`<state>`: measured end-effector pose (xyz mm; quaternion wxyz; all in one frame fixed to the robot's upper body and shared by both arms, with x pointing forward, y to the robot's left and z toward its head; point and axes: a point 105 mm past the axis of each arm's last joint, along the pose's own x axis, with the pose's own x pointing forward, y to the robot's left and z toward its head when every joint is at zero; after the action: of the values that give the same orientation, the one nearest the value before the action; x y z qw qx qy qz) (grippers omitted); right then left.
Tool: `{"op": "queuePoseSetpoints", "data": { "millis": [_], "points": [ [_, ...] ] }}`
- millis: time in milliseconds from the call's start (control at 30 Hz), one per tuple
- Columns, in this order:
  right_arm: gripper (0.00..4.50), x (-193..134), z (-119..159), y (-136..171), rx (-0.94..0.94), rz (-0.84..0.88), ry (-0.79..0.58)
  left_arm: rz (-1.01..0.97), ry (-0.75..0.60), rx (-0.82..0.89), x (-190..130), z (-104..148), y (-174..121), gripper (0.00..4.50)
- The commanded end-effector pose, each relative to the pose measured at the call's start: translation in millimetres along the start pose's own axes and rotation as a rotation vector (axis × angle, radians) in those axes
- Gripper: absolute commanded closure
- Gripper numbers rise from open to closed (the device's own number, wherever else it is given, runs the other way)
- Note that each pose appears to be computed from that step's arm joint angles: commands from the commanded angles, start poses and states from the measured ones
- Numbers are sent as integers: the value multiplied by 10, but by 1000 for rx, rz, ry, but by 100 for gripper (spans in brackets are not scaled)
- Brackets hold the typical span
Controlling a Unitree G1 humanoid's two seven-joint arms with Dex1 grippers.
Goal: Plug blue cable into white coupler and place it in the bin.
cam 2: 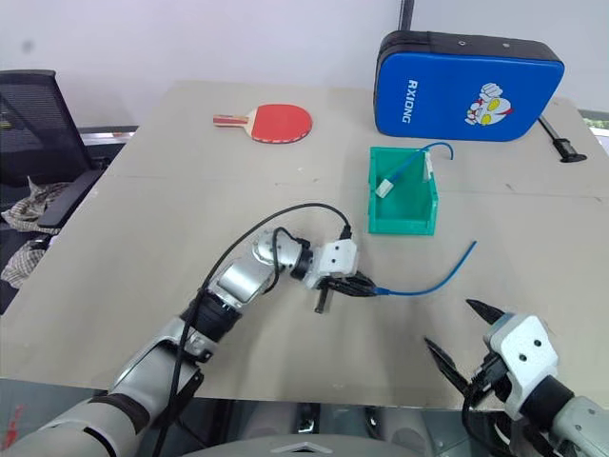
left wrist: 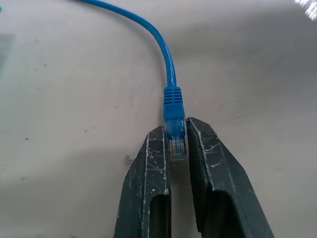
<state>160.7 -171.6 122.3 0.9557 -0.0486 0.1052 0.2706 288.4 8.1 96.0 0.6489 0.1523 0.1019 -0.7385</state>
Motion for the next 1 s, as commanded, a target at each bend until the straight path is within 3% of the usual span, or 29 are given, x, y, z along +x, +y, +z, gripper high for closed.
{"op": "queuePoseSetpoints", "data": {
  "millis": [33, 200, 400, 467, 500, 533, 767, 1000],
  "points": [
    [0, 113, 187, 236, 180, 101, -116, -98, -268, -213, -365, 599, -119, 446],
    [0, 267, 472, 371, 358, 242, -252, -169, -366, -424, -626, 802, -239, 446],
    [0, 506, 866, 442, 481, 403, -370, -192, -388, -496, -694, 855, -354, 446],
    [0, 549, 942, 452, 504, 433, -376, -193, -399, -503, -690, 879, -371, 446],
    [57, 567, 967, 454, 512, 442, -374, -194, -403, -505, -690, 889, -379, 450],
    [81, 588, 989, 452, 517, 447, -372, -195, -406, -504, -685, 899, -392, 450],
    [81, 624, 1035, 507, 540, 501, -330, -194, -408, -490, -661, 908, -444, 450],
    [422, 611, 1011, 517, 556, 510, -304, -183, -405, -478, -672, 865, -470, 450]
  ]
}}
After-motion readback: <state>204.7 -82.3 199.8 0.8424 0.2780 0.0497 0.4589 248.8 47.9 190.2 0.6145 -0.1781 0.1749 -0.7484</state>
